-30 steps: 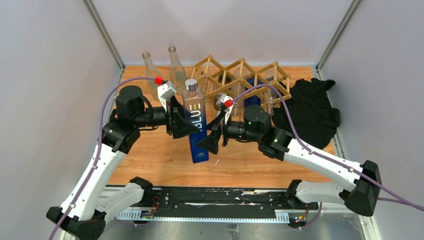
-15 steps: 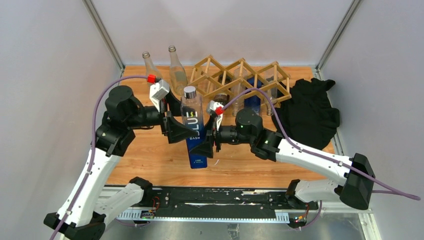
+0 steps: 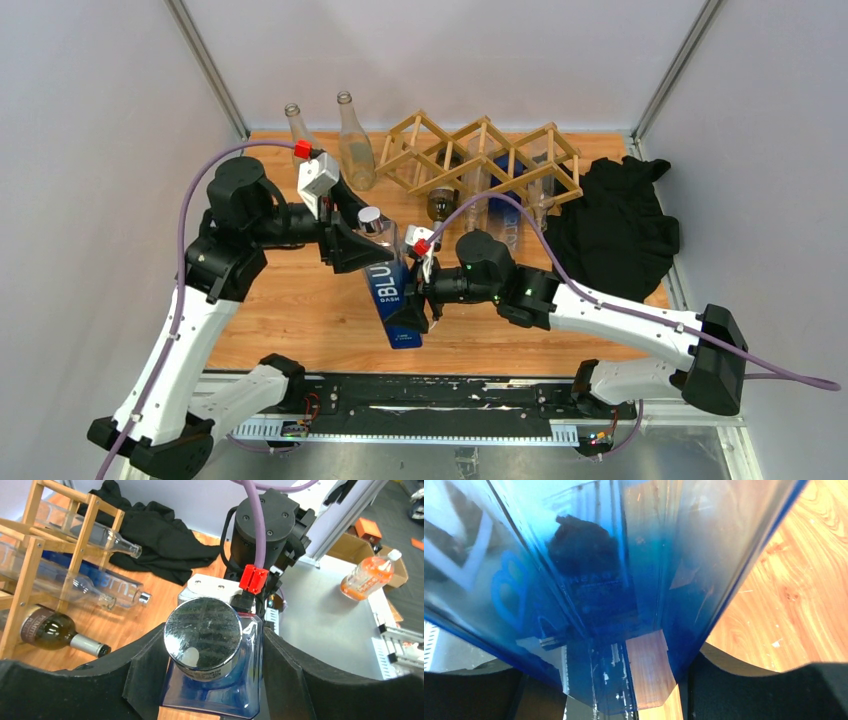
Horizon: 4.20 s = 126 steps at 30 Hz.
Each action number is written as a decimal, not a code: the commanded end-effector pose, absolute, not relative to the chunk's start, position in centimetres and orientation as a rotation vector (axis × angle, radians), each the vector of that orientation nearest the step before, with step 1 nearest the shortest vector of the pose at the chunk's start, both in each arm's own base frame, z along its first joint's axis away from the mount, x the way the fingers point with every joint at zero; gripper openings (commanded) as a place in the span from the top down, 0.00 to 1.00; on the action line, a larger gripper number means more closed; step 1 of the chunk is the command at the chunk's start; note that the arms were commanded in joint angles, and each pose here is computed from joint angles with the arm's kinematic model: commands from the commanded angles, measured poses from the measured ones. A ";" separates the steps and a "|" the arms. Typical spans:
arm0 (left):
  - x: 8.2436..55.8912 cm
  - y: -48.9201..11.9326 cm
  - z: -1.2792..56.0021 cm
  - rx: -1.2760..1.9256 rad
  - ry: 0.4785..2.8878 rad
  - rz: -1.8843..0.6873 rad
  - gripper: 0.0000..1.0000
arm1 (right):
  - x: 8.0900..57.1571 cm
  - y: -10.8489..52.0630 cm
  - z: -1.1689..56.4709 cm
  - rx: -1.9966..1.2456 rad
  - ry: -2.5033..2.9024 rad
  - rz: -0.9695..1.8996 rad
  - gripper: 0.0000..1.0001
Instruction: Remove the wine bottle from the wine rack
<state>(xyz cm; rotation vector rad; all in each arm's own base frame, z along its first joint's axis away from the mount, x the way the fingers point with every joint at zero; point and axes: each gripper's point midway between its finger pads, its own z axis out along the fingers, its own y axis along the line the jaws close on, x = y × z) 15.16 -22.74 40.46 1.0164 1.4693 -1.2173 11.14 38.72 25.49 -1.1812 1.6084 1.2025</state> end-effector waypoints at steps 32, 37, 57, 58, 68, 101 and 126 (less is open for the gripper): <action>27.4 -15.6 32.7 1.197 1.674 -0.621 1.00 | 16.5 35.8 30.4 -0.838 1.568 0.962 0.05; 32.9 -12.5 32.8 1.121 1.674 -0.479 1.00 | 17.6 33.0 31.6 -0.712 1.597 0.888 0.03; 45.6 -5.0 30.2 0.858 1.649 -0.150 1.00 | 25.4 20.1 30.2 -0.175 1.942 0.476 0.00; 45.8 -4.9 30.1 0.858 1.648 -0.145 1.00 | 25.7 19.7 30.4 -0.163 1.949 0.471 0.00; 47.8 -3.9 29.0 0.801 1.680 -0.108 0.94 | 26.6 16.6 27.4 -0.071 2.111 0.410 0.01; 44.3 -1.3 29.9 0.736 1.836 0.023 0.00 | 32.0 17.8 24.1 0.103 2.163 0.334 0.00; 31.2 -4.9 21.9 0.568 1.869 -0.233 0.00 | 39.9 22.7 16.4 0.257 2.226 0.489 0.13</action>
